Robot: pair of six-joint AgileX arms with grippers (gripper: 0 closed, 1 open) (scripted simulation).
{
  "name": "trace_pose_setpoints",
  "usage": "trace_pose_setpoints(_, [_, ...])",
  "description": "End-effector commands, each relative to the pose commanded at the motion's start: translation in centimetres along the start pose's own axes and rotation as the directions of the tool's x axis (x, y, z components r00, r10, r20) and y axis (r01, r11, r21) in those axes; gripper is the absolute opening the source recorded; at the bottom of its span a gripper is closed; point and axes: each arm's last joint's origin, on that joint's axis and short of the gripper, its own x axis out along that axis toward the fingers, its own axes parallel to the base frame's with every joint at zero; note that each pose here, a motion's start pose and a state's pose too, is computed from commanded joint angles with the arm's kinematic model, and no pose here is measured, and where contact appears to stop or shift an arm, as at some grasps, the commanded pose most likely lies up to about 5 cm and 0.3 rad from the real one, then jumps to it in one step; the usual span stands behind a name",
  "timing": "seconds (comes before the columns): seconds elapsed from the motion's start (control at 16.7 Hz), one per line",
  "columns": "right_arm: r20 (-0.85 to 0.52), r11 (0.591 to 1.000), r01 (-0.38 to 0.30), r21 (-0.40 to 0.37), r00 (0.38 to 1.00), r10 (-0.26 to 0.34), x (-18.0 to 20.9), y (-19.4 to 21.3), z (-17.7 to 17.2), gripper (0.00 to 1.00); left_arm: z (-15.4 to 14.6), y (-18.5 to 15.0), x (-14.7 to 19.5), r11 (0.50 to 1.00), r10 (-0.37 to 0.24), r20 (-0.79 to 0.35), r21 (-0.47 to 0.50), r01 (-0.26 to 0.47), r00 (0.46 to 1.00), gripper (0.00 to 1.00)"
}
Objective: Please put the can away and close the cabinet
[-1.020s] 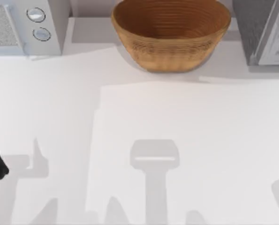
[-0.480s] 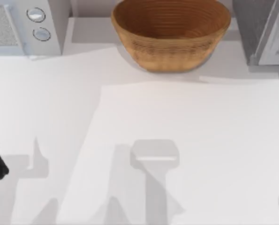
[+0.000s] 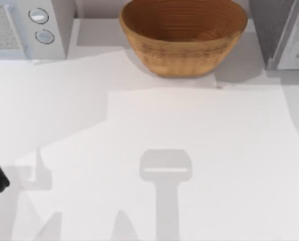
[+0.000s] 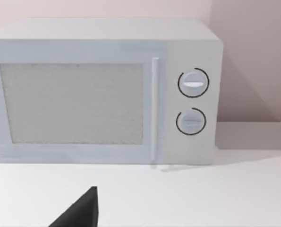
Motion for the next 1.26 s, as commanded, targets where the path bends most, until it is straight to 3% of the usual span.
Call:
trace_pose_setpoints(0.36, [-0.005,1.000,0.001,-0.001,1.000,-0.001,-2.6,6.4,-0.4,1.00,0.0,0.0,0.0,1.000,0.000,0.000,0.000,0.000,1.000,1.00])
trace_pose_setpoints(0.66, [-0.005,1.000,0.001,-0.001,1.000,-0.001,-2.9,6.7,-0.4,1.00,0.0,0.0,0.0,1.000,0.000,0.000,0.000,0.000,1.000,1.00])
trace_pose_setpoints(0.72, [0.016,0.999,0.043,-0.003,0.999,-0.043,-3.6,5.8,0.2,1.00,0.0,0.0,0.0,1.000,0.000,0.000,0.000,0.000,1.000,1.00])
trace_pose_setpoints(0.78, [0.016,0.999,0.042,-0.003,0.999,-0.042,-3.5,5.8,0.2,1.00,0.0,0.0,0.0,1.000,0.000,0.000,0.000,0.000,1.000,1.00])
trace_pose_setpoints(1.26, [0.016,0.999,0.043,-0.003,0.999,-0.043,1.4,5.7,0.2,1.00,0.0,0.0,0.0,1.000,0.000,0.000,0.000,0.000,1.000,1.00])
